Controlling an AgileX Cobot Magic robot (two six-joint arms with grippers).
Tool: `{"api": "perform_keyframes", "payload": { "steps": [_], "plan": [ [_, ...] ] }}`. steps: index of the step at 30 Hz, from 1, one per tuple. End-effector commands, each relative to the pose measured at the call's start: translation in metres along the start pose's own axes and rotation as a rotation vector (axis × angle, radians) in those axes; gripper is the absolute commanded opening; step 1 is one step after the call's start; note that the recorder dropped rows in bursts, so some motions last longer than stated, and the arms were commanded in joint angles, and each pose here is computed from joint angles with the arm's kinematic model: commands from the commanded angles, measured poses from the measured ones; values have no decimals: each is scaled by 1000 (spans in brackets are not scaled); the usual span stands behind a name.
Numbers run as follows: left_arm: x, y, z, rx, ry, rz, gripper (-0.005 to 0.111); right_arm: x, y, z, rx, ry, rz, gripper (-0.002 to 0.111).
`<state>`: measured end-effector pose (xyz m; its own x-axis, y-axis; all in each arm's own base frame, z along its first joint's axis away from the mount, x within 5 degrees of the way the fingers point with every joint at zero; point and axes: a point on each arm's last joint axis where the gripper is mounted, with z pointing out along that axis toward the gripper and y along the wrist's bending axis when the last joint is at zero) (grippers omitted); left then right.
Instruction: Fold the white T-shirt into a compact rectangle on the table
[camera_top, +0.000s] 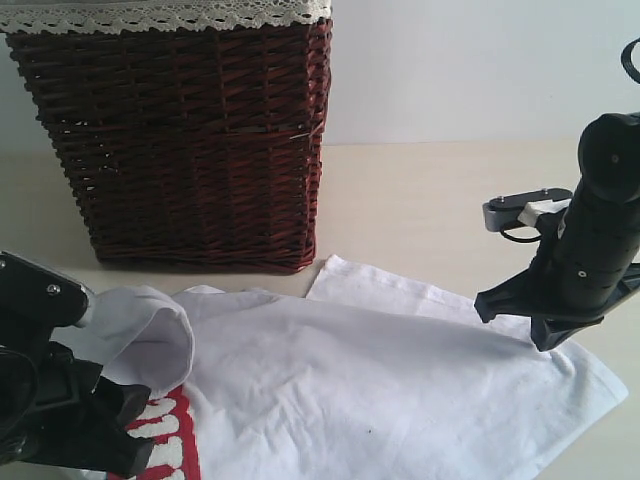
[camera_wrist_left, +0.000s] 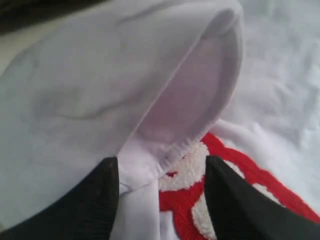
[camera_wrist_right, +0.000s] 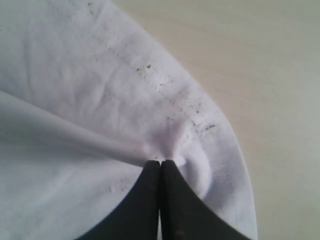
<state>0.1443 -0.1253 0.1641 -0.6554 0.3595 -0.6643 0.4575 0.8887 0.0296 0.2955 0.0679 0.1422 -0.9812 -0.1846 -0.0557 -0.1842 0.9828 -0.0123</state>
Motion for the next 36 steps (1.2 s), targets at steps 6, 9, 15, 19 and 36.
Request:
{"api": "perform_keyframes", "payload": {
  "steps": [6, 9, 15, 19, 36],
  "plan": [
    [3, -1, 18, -50, 67, 24, 52, -3, 0, -3, -16, -28, 6, 0],
    [-4, -5, 25, -43, 63, 85, 52, -3, 0, -3, -16, -28, 6, 0],
    [-16, -5, 44, -127, 43, 270, 52, -3, 0, -3, -16, -23, 6, 0],
    [-7, -7, 56, -128, 102, 314, 51, -3, 0, -3, -16, -23, 6, 0],
    [-20, 21, 30, -406, 4, 148, 0, -2, 0, -3, -10, -17, 1, 0]
  ]
}}
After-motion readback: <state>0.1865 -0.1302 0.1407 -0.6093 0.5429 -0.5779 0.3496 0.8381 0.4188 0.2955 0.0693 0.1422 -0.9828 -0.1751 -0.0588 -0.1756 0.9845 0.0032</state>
